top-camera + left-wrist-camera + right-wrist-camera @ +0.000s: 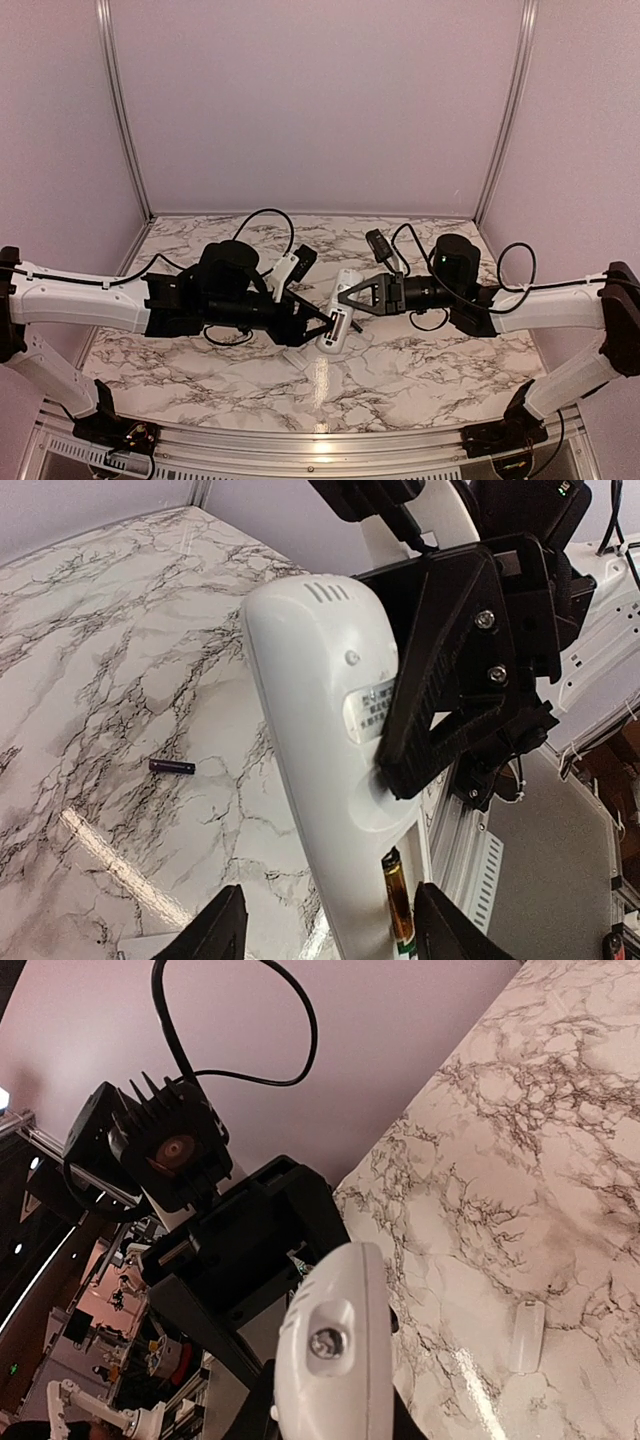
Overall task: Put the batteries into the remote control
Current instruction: Adjust the remote control.
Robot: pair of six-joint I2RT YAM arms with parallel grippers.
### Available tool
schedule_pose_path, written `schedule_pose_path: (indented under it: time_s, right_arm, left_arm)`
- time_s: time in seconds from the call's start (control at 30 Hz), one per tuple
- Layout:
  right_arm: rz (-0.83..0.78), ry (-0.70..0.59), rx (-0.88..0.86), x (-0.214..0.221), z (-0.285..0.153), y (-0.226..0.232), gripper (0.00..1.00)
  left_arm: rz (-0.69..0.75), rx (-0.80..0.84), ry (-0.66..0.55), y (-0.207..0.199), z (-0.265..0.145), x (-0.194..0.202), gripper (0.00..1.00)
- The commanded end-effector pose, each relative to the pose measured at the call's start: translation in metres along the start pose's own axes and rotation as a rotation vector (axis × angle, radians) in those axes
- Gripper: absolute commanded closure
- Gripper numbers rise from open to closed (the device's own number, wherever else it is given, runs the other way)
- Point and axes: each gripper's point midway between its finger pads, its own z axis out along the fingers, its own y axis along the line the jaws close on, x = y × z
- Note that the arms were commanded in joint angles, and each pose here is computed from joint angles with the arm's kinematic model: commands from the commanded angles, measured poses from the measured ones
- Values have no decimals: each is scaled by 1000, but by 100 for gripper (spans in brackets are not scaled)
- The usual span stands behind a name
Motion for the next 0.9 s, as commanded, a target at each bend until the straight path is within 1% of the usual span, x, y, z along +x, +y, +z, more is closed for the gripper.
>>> schedule_pose_path:
  time_s: [0.0,0.1,0.23,0.4,0.5,0.63,0.7,0.73,0.8,0.87]
  right_arm:
    - [-64,-31,-12,-18,0,14,100]
    - [-66,-29,-2,-18,0,13,100]
    - [-73,-35,12,-21,-1,13,100]
    - [-86,-44,14,-24,-2,17,100]
    - [-94,-47,15,-25,-3,19,100]
    - [-114,-46,10,-26,-4,23,100]
    - [-122,-46,7,-26,-5,25,92]
    - [-127,-46,3,-26,-5,26,87]
    - [-133,-46,-6,-26,-6,29,76]
    - [-145,-45,-20,-27,-6,33,69]
  left_arm:
    - [-7,73,-27,-15,3,-14,41]
    - [-14,72,-19,-14,6,-12,42]
    - [-23,47,-11,-9,10,-10,49]
    - [-23,29,9,-5,15,-5,54]
    - [-20,30,7,-5,15,-6,62]
    - [-15,78,-1,-13,13,-8,75]
    - [-12,93,-5,-16,13,-10,83]
    - [-12,99,-7,-17,13,-11,85]
    - [-10,119,-11,-21,12,-12,86]
    - [-13,158,-13,-28,12,-13,87]
